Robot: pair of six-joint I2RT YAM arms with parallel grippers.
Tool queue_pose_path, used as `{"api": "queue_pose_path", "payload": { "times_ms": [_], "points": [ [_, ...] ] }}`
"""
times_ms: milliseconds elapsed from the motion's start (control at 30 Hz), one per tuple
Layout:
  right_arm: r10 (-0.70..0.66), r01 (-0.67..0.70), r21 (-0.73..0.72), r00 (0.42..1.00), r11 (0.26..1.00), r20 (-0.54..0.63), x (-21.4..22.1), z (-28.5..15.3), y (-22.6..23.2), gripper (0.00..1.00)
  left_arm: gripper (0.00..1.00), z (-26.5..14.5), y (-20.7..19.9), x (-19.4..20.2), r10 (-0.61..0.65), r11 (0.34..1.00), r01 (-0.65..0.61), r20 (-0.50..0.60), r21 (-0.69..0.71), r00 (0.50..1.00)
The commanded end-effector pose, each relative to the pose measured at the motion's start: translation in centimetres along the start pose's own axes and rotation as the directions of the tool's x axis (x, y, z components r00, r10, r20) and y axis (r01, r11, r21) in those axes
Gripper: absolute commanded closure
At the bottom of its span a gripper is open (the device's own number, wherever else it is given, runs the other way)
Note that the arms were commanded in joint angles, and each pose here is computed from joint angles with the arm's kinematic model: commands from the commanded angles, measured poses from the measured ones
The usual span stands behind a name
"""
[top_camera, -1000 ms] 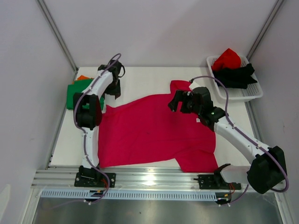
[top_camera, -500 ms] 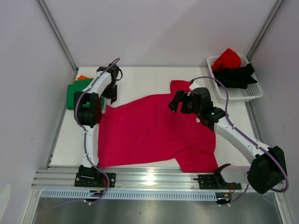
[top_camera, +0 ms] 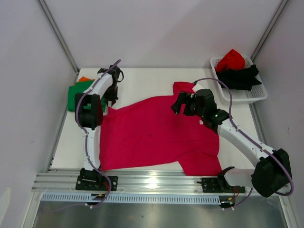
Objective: Fold and stack the t-shirts
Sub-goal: Grap the side of the flattened tshirt furthest away from the robot with both arms
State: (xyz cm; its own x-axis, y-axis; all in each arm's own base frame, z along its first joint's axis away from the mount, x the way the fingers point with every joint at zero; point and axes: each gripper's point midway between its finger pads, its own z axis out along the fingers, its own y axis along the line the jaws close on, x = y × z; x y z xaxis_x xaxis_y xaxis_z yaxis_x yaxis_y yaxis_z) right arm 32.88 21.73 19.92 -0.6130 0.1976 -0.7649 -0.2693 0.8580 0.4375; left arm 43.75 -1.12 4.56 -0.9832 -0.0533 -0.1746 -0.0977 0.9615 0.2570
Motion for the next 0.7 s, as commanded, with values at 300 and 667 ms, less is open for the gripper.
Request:
{"api": "queue_pose_path", "payload": {
  "times_ms": [300,667],
  "points": [
    [0.004,-0.004,-0.009,0.999,1.0,0.039,-0.98,-0.35,0.36,0.07,0.79,-0.35,0.26,0.03,-0.026,0.999,0.026,0.001,0.027,1.0],
    [-0.001,0.001,0.007,0.999,1.0,0.039,-1.02,-0.22,0.04,0.07,0.99,-0.21,0.04,0.38,-0.045,0.995,0.048,-0.028,0.086,0.999]
  ]
}}
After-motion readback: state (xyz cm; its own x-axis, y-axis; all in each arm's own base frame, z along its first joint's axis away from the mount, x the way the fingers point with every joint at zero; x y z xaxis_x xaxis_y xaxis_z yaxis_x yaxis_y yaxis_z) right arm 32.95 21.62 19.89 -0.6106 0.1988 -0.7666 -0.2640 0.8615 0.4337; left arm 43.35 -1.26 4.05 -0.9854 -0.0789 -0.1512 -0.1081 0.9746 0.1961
